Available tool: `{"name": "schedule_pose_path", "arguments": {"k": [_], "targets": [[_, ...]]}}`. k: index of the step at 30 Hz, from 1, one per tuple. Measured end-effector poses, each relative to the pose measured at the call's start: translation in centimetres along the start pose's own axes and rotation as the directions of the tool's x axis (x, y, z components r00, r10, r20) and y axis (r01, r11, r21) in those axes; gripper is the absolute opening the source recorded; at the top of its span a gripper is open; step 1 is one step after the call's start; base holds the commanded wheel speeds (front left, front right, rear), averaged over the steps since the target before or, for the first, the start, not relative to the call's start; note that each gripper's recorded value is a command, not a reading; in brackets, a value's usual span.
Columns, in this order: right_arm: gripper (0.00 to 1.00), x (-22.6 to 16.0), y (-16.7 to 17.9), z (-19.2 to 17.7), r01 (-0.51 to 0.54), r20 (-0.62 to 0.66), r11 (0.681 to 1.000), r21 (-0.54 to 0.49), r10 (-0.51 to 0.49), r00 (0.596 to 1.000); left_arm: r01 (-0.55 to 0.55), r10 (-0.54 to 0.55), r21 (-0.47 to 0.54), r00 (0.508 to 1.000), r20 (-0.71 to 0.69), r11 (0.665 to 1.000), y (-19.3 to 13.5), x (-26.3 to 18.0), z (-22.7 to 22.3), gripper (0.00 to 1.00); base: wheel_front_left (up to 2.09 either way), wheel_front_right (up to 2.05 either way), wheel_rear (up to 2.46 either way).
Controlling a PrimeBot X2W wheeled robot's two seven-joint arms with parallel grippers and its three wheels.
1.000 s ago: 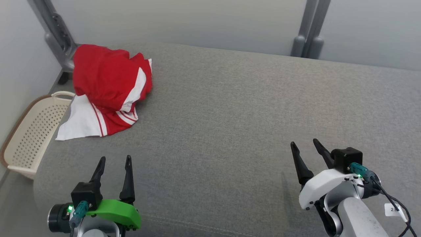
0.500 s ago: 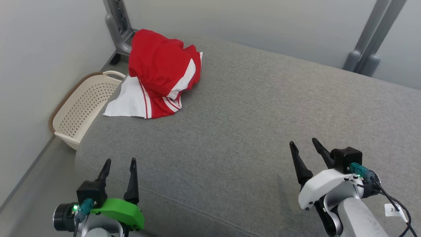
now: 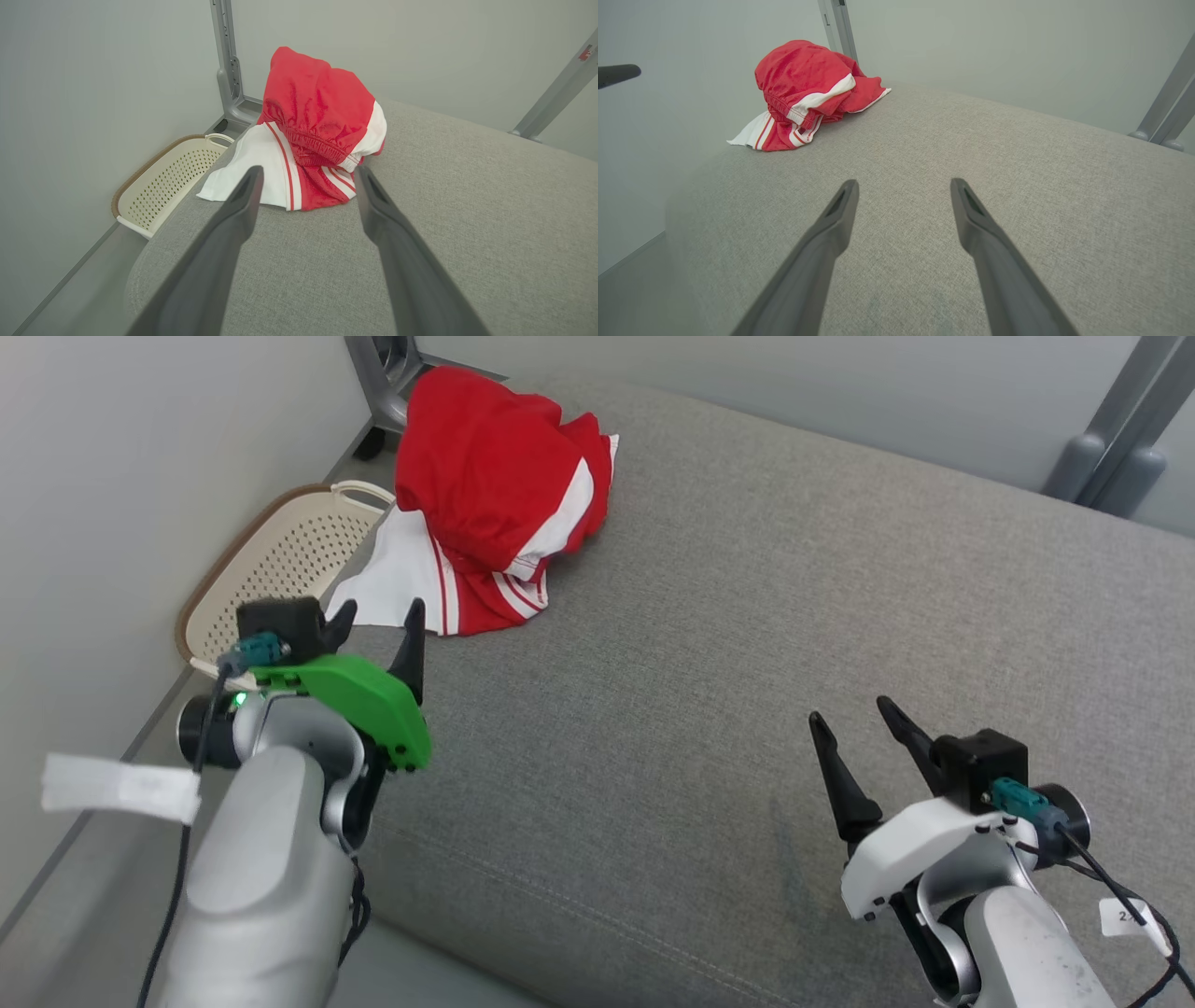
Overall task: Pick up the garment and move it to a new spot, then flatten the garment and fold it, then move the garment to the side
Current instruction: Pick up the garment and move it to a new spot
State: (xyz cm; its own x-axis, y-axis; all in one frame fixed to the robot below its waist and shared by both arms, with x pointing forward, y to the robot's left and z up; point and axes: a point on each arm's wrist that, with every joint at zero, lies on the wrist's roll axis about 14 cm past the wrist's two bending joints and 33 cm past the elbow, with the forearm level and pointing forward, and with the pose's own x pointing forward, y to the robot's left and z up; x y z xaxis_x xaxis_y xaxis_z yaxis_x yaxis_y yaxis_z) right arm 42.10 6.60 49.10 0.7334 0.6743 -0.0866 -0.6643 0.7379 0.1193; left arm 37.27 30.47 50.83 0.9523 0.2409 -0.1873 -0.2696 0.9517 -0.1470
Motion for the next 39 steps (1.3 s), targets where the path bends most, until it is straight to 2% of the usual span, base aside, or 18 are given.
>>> {"name": "schedule_pose_path", "arguments": {"k": [6,13,21,27,28,29,30,35,39], "targets": [[1.0,0.6,-1.2,1.4,0.013,0.025,1.0,-0.028,-0.013,1.0,0.029,-0.025,0.027,0.991,-0.132,0.999,-1.1,5.2,1.8,1.0,0.0,0.0,0.0],[1.0,1.3,-4.9,1.8,0.086,0.058,0.995,-0.041,-0.084,0.995,0.036,-0.008,0.102,0.965,-0.26,0.994,-1.6,10.9,0.5,1.0,0.0,0.0,0.0],[1.0,1.5,-7.8,-0.7,0.14,0.011,0.99,-0.023,-0.14,0.99,0.035,0.029,0.146,0.91,-0.414,0.989,-1.8,14.9,-4.2,1.0,0.0,0.0,0.0],[1.0,1.1,-9.5,-3.8,0.175,-0.053,0.984,0.012,-0.175,0.983,0.002,0.117,0.245,0.873,-0.473,0.97,-0.3,17.1,-7.4,1.0,0.0,0.0,0.0],[1.0,0.9,-9.8,-4.2,0.183,-0.061,0.983,0.015,-0.182,0.981,-0.001,0.125,0.249,0.866,-0.485,0.968,-0.3,17.3,-8.1,0.91,0.0,0.0,0.0],[1.0,0.7,-10.0,-4.6,0.19,-0.07,0.982,0.023,-0.188,0.98,0.002,0.128,0.254,0.86,-0.495,0.967,-0.4,17.4,-8.8,0.41,0.0,0.0,0.0],[1.0,0.4,-10.3,-4.9,0.198,-0.076,0.98,0.027,-0.195,0.978,0.007,0.125,0.254,0.858,-0.499,0.967,-0.6,17.6,-9.3,0.0,0.0,0.0,0.0],[1.0,-0.3,-11.0,-6.3,0.223,-0.11,0.974,0.039,-0.218,0.97,0.028,0.111,0.254,0.85,-0.515,0.967,-1.6,18.3,-10.9,0.0,0.0,0.0,0.0],[1.0,-0.3,-10.7,-6.2,0.217,-0.109,0.975,0.048,-0.21,0.972,0.044,0.091,0.253,0.863,-0.497,0.966,-2.2,18.3,-10.2,0.0,0.0,0.0,0.0]]}}
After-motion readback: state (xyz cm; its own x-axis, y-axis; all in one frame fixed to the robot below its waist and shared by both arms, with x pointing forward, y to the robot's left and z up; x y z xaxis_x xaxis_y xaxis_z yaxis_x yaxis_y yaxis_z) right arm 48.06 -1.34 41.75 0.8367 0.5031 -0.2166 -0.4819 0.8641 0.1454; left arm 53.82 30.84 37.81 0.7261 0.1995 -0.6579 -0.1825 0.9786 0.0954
